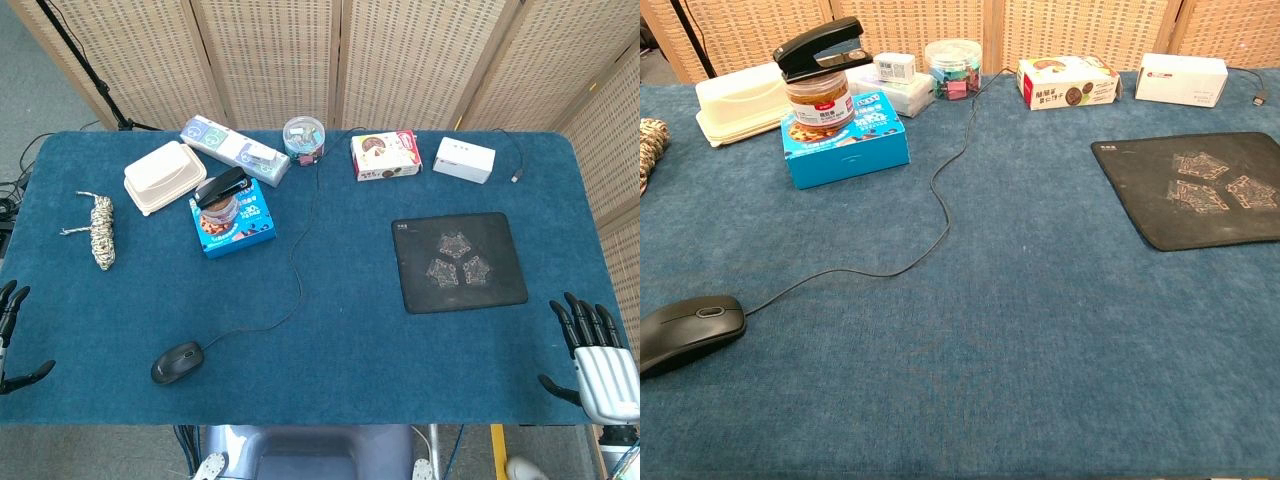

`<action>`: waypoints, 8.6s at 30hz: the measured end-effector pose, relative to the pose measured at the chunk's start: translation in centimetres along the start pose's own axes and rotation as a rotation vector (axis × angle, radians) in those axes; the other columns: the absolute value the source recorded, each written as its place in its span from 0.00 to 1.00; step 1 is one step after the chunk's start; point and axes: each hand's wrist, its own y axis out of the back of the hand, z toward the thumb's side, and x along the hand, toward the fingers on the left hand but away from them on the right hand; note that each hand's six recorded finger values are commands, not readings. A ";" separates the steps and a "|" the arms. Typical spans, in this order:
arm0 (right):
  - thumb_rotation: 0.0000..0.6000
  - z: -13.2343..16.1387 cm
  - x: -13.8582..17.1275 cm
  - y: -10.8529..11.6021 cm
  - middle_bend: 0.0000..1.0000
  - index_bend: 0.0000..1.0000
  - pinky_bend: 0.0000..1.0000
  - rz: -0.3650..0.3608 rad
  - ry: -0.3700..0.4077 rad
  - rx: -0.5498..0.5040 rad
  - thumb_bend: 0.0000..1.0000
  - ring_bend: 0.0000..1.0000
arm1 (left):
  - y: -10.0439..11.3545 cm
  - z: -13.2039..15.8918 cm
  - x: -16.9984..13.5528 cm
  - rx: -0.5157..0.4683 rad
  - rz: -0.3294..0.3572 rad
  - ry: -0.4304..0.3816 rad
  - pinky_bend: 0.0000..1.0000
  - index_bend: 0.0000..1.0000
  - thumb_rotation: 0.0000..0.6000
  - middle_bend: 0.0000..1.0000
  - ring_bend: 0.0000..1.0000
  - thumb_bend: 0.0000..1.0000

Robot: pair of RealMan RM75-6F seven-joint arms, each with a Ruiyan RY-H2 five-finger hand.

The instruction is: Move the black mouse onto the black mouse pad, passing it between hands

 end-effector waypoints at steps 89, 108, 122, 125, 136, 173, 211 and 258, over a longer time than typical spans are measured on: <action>1.00 -0.8 0.0 0.9 0.00 0.00 0.00 0.002 -0.007 -0.063 0.00 0.00 | -15.4 13.4 2.4 -0.090 -0.324 -0.197 0.66 0.42 1.00 0.40 0.46 0.28; 1.00 -0.8 0.0 0.8 0.00 0.00 0.00 0.011 -0.006 -0.075 0.00 0.00 | -12.9 16.2 3.7 -0.103 -0.185 -0.362 0.67 0.42 1.00 0.40 0.46 0.31; 1.00 -1.0 -0.1 0.9 0.00 0.00 0.00 0.014 -0.011 -0.082 0.00 0.00 | -10.5 25.6 7.8 -0.018 -0.106 -0.684 0.67 0.42 1.00 0.40 0.44 0.25; 1.00 -1.1 -0.2 0.9 0.00 0.00 0.00 0.015 -0.014 -0.086 0.00 0.00 | -10.7 27.4 8.7 0.001 -0.121 -0.710 0.67 0.42 1.00 0.40 0.43 0.24; 1.00 -1.3 -0.3 1.1 0.00 0.00 0.00 0.014 -0.020 -0.093 0.00 0.00 | -14.1 34.3 10.7 0.084 -0.243 -0.840 0.67 0.42 1.00 0.40 0.43 0.21; 1.00 -1.1 -0.8 0.2 0.00 0.00 0.00 0.045 -0.024 -0.081 0.00 0.00 | -8.4 30.4 11.9 0.042 -0.172 -0.783 0.00 0.00 1.00 0.00 0.00 0.01; 1.00 25.6 -8.4 -10.5 0.00 0.08 0.10 0.321 0.413 -0.219 0.00 0.00 | 2.9 4.5 6.0 -0.043 0.091 -0.301 0.00 0.00 1.00 0.00 0.00 0.01; 1.00 33.6 -12.8 -14.2 0.47 0.49 0.36 0.290 0.303 -0.289 0.36 0.38 | 3.4 3.2 6.5 -0.075 0.080 -0.249 0.00 0.00 1.00 0.00 0.00 0.01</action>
